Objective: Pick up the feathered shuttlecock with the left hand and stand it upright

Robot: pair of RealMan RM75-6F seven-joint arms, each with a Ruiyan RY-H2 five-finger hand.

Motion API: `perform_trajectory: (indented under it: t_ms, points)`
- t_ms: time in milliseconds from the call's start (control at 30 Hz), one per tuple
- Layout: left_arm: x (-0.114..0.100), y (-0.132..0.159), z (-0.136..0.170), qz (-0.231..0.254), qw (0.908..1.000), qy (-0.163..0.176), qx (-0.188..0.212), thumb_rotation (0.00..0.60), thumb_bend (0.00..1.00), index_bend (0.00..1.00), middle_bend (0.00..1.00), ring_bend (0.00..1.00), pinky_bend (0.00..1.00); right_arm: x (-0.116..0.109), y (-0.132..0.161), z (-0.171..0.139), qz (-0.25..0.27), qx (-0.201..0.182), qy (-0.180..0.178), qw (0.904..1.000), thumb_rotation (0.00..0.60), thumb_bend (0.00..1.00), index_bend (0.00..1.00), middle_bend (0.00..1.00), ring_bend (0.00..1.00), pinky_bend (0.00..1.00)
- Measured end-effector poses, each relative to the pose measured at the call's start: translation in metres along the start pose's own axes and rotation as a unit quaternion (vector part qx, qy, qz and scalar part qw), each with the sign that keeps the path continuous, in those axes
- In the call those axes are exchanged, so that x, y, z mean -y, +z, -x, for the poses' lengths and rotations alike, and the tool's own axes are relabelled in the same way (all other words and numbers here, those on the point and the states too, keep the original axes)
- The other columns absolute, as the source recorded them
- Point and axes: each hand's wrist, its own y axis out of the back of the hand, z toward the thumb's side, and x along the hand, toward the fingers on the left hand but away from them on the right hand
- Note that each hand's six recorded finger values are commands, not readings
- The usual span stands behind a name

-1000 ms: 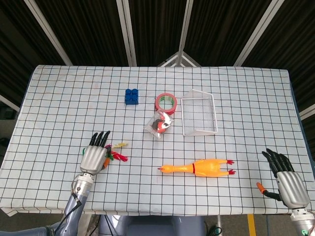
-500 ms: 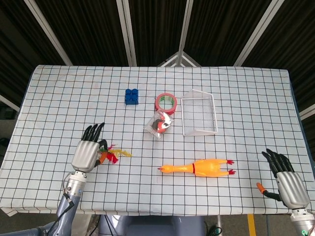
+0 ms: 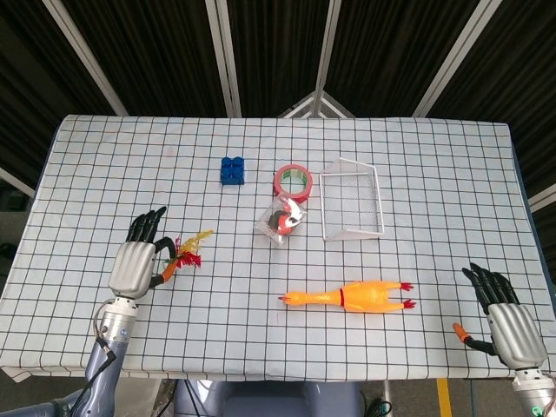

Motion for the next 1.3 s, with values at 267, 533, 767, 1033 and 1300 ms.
perform_trajectory:
  t_ms: [267,533,767,1033,1300]
  points:
    - [0.002,-0.008,0.000,0.000,1.0000,-0.002,-0.006,0.600,0.57,0.58,0.01,0.00,0.00,0.000,0.000,0.000,0.000,0.000,0.001,1.0000,0.600,0.34,0.00,0.00,0.00,0.00]
    - [0.004,-0.008,0.003,0.001,0.9999,-0.011,-0.003,0.600,0.54,0.57,0.01,0.00,0.00,0.000,0.000,0.000,0.000,0.001,0.001,1.0000,0.600,0.34,0.00,0.00,0.00,0.00]
    - [0.009,-0.016,0.007,-0.011,0.9995,-0.030,-0.008,0.600,0.33,0.46,0.00,0.00,0.00,0.000,0.000,0.000,0.000,0.001,0.001,1.0000,0.600,0.34,0.00,0.00,0.00,0.00]
    - [-0.006,-0.021,0.014,0.010,0.9998,-0.019,-0.005,0.600,0.20,0.13,0.00,0.00,0.00,0.000,-0.001,-0.001,0.000,0.001,0.001,1.0000,0.600,0.34,0.00,0.00,0.00,0.00]
    - [-0.046,-0.047,0.041,0.012,0.9998,0.004,-0.015,0.600,0.18,0.04,0.00,0.00,0.00,0.000,-0.001,-0.001,-0.003,0.000,0.001,1.0000,0.600,0.34,0.00,0.00,0.00,0.00]
